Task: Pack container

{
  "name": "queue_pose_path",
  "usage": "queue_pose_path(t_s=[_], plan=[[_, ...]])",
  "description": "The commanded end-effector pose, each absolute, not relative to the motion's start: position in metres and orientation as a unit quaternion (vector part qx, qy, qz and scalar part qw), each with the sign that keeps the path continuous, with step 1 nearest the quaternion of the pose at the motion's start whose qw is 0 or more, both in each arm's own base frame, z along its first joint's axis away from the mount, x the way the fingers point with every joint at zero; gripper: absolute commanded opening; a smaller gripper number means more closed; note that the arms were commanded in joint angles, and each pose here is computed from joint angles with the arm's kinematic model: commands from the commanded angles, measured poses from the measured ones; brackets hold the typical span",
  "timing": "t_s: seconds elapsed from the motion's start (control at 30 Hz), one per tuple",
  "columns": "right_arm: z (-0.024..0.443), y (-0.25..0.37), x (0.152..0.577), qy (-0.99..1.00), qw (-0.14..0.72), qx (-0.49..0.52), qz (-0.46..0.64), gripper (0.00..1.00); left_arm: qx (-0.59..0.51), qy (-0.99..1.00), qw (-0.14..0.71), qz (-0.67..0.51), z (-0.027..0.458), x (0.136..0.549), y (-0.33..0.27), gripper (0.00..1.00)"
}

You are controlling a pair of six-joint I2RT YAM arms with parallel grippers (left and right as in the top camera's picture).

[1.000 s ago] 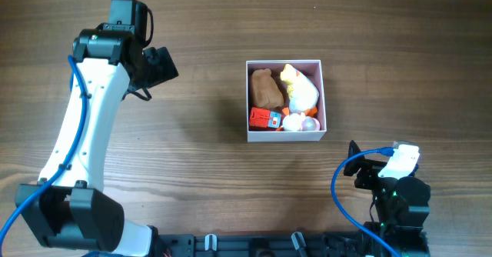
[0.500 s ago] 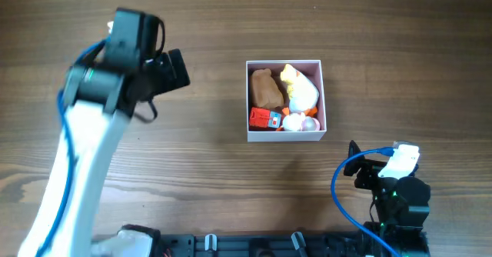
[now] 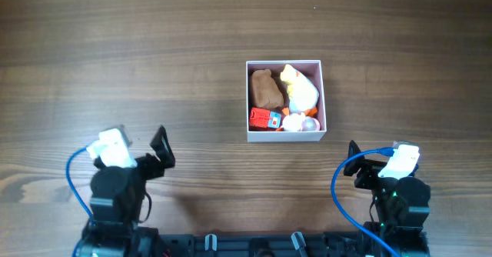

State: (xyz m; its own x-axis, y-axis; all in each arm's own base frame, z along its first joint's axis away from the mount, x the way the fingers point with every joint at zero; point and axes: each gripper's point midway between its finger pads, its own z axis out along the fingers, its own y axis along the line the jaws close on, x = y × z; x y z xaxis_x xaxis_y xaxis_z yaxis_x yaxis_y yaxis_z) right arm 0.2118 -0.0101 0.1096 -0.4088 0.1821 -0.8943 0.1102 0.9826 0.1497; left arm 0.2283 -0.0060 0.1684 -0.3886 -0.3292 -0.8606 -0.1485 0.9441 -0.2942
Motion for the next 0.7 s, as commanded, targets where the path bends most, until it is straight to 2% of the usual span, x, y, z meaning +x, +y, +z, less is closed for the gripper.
queue_pose_path(t_s=[0.0, 0.23, 0.67], plan=[[0.107, -0.007, 0.212, 0.840, 0.535, 0.084, 0.039, 1.00, -0.128, 0.834, 0.528, -0.098, 0.127, 0.222, -0.012, 1.00], [0.107, -0.007, 0.212, 0.840, 0.535, 0.083, 0.039, 1.00, -0.126, 0.817, 0.553, -0.104, 0.119, 0.218, -0.011, 1.00], [0.107, -0.007, 0.212, 0.840, 0.535, 0.084, 0.039, 1.00, -0.127, 0.826, 0.540, -0.101, 0.112, 0.215, -0.011, 1.00]])
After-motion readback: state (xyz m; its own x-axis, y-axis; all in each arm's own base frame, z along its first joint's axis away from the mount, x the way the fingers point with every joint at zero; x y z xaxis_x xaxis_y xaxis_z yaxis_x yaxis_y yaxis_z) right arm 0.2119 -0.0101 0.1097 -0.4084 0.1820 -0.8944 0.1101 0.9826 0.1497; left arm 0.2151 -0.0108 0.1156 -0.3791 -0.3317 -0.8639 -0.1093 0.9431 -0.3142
